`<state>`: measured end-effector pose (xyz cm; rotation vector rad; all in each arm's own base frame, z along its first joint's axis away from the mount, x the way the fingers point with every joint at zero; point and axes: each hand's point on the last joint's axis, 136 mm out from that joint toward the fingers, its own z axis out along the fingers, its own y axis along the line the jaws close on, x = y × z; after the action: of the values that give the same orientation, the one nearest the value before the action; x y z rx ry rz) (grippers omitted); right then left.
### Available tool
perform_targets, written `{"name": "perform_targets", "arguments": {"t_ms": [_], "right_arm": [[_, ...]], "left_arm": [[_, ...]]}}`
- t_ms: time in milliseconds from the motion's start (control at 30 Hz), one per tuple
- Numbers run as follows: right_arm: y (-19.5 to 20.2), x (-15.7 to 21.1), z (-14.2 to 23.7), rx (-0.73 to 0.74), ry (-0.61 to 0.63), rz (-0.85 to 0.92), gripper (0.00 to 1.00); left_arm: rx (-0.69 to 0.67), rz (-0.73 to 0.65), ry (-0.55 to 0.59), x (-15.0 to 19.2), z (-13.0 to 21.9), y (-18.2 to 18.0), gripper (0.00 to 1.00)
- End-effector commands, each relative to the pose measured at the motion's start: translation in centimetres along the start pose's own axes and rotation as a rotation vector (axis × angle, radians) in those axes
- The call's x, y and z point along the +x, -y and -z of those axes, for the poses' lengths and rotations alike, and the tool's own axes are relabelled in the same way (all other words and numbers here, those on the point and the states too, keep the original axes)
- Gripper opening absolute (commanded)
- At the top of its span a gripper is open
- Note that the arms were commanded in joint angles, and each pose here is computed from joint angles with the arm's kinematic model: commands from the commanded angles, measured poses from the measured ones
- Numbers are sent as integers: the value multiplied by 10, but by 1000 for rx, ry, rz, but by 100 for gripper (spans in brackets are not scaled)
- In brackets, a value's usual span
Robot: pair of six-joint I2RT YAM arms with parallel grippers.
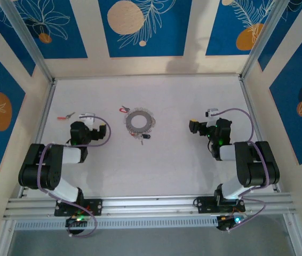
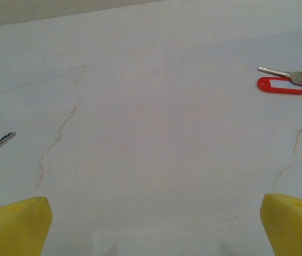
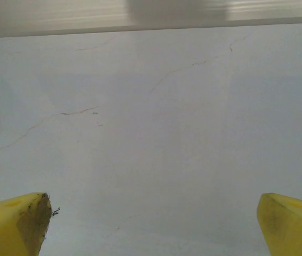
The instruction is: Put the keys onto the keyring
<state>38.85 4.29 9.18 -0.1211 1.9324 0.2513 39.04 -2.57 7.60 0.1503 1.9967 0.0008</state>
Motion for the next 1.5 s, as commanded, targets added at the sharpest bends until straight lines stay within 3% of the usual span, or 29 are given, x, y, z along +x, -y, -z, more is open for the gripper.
{"name": "perform_targets", "arguments": {"t_ms": [0,700,767,833,933,1033,1167,1233,1267,1333,1400,1467], "right_arm": [[0,-5,0,-8,11,6,99],[0,-5,0,-9,13,2,99],[21,-6,-1,106,11,-56,99],[28,-10,5,132,39,-86,99],[26,-21,15,143,58,-77,99],[13,-40,33,132,80,-39,99],[17,-59,53,200,7,-305,99],[9,-59,59,177,-42,-426,99],[1,-58,58,135,-52,-459,99],[-11,-54,55,75,-51,-556,99],[-30,-51,49,-24,-79,-598,99],[-59,-44,37,-60,-154,-535,99]], "left_arm": [[8,7,37,-13,-1,1,100],[8,8,37,-13,-1,1,100],[8,7,40,-13,0,1,100],[9,7,45,-19,2,0,100],[34,14,4,-38,17,4,100],[-2,114,-42,-59,40,-4,100],[28,233,-18,-77,72,1,100],[-32,367,-38,-74,83,-8,100],[-139,464,-85,-63,89,-24,100],[-479,705,-189,-29,119,-67,100],[-435,591,-202,-42,117,-66,100],[-412,579,-208,-49,114,-63,100]]}}
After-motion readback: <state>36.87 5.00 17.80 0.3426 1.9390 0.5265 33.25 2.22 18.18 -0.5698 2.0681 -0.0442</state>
